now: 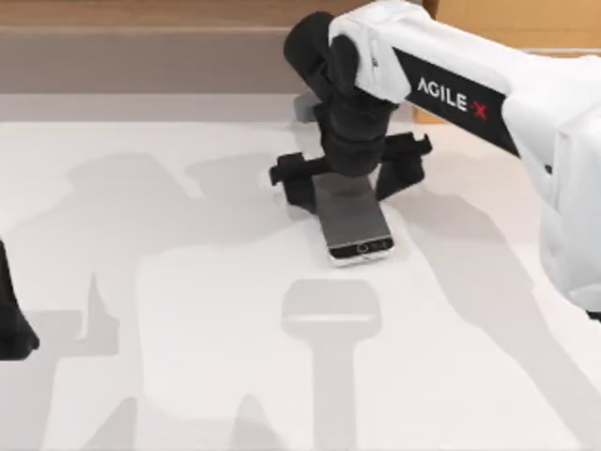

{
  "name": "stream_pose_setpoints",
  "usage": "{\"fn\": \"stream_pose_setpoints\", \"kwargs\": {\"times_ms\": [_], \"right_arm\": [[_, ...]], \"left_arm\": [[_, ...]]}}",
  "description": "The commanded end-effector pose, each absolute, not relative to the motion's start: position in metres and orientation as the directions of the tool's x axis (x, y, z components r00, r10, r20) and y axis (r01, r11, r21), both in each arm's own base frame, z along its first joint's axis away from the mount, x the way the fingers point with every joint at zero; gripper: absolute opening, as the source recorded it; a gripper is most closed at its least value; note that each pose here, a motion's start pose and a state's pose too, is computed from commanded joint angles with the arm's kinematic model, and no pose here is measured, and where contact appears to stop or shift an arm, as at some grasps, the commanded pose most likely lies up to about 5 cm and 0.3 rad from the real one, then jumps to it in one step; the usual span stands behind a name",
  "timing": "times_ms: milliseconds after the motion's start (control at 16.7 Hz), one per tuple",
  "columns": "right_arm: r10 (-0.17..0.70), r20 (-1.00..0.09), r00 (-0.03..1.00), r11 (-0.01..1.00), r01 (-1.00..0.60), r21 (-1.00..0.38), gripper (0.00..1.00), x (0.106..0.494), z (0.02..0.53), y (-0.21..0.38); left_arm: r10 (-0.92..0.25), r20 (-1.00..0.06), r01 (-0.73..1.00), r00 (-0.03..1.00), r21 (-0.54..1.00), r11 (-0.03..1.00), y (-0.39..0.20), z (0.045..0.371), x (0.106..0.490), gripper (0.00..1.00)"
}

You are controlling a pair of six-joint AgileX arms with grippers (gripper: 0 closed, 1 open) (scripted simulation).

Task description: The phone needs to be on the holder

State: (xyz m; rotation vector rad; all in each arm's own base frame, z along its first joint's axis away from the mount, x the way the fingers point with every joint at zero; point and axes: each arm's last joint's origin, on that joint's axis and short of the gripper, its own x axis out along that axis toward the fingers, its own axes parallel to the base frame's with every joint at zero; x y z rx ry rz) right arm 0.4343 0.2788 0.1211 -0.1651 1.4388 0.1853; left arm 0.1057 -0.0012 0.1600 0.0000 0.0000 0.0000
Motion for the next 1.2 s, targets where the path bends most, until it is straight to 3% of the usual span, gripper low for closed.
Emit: {"fn": "stream_pose_setpoints", "kwargs": {"times_ms": [540, 840, 1200], "right_arm": [[0.038, -0.992, 0.124, 0.973, -0.229, 0.008, 0.0, 0.434, 0.136, 0.279], [0.193, -0.972, 0.132, 0.949, -0.278, 0.15, 0.0, 0.428, 0.181, 0.261], [0.367, -0.909, 0.197, 0.913, -0.262, 0.312, 0.0, 0.422, 0.231, 0.175]], "left_arm": [[0.0, 0.0, 0.0, 1.0, 0.0, 1.0, -0.001, 0.16, 0.106, 1.0], [0.0, 0.0, 0.0, 1.0, 0.0, 1.0, -0.001, 0.16, 0.106, 1.0], [0.0, 0.0, 0.0, 1.0, 0.0, 1.0, -0.001, 0.16, 0.106, 1.0]]}}
